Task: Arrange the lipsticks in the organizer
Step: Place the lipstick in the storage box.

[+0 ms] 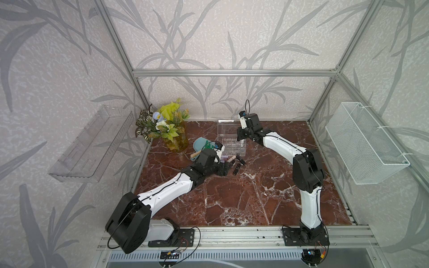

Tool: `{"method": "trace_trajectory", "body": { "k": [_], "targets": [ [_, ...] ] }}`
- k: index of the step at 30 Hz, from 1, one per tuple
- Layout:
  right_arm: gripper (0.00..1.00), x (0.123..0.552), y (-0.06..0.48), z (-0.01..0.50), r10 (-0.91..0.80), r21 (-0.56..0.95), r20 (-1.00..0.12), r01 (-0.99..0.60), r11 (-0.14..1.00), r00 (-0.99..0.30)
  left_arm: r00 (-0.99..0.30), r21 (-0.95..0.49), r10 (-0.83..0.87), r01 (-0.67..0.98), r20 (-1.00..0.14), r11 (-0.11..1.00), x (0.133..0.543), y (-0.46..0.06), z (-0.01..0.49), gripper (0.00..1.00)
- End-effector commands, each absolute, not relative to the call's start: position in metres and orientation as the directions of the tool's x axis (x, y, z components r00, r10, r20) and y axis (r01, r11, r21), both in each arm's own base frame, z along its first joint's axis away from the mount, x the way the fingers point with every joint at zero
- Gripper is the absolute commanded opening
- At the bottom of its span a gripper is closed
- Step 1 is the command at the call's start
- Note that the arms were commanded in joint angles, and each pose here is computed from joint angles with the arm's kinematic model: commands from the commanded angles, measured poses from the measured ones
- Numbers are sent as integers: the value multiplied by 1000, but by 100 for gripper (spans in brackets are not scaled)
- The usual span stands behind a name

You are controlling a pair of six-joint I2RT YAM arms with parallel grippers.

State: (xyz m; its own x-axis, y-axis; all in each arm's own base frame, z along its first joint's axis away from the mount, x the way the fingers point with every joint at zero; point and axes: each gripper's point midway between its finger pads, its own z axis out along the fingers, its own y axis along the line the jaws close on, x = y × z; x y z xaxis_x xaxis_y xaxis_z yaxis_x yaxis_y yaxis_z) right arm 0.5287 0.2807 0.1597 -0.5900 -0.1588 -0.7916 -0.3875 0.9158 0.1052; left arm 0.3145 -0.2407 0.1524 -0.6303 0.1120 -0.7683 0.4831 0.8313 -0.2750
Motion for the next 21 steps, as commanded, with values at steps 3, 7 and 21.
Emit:
{"method": "trace_trajectory", "body": {
  "k": [3,7,21],
  "targets": [
    [17,541,284,166,-125,121,-818,-380,917,-562,-637,-293,102,483,-764,825,315,-242,149,73],
    [17,540,283,159,-125,119,-816,-376,919,-565,-643,-297,102,482,-759,824,315,-242,146,73],
    [17,533,275,144,-146,84,-820,-368,926,-554,-641,-292,104,481,-760,827,315,-240,146,73]
  ]
}}
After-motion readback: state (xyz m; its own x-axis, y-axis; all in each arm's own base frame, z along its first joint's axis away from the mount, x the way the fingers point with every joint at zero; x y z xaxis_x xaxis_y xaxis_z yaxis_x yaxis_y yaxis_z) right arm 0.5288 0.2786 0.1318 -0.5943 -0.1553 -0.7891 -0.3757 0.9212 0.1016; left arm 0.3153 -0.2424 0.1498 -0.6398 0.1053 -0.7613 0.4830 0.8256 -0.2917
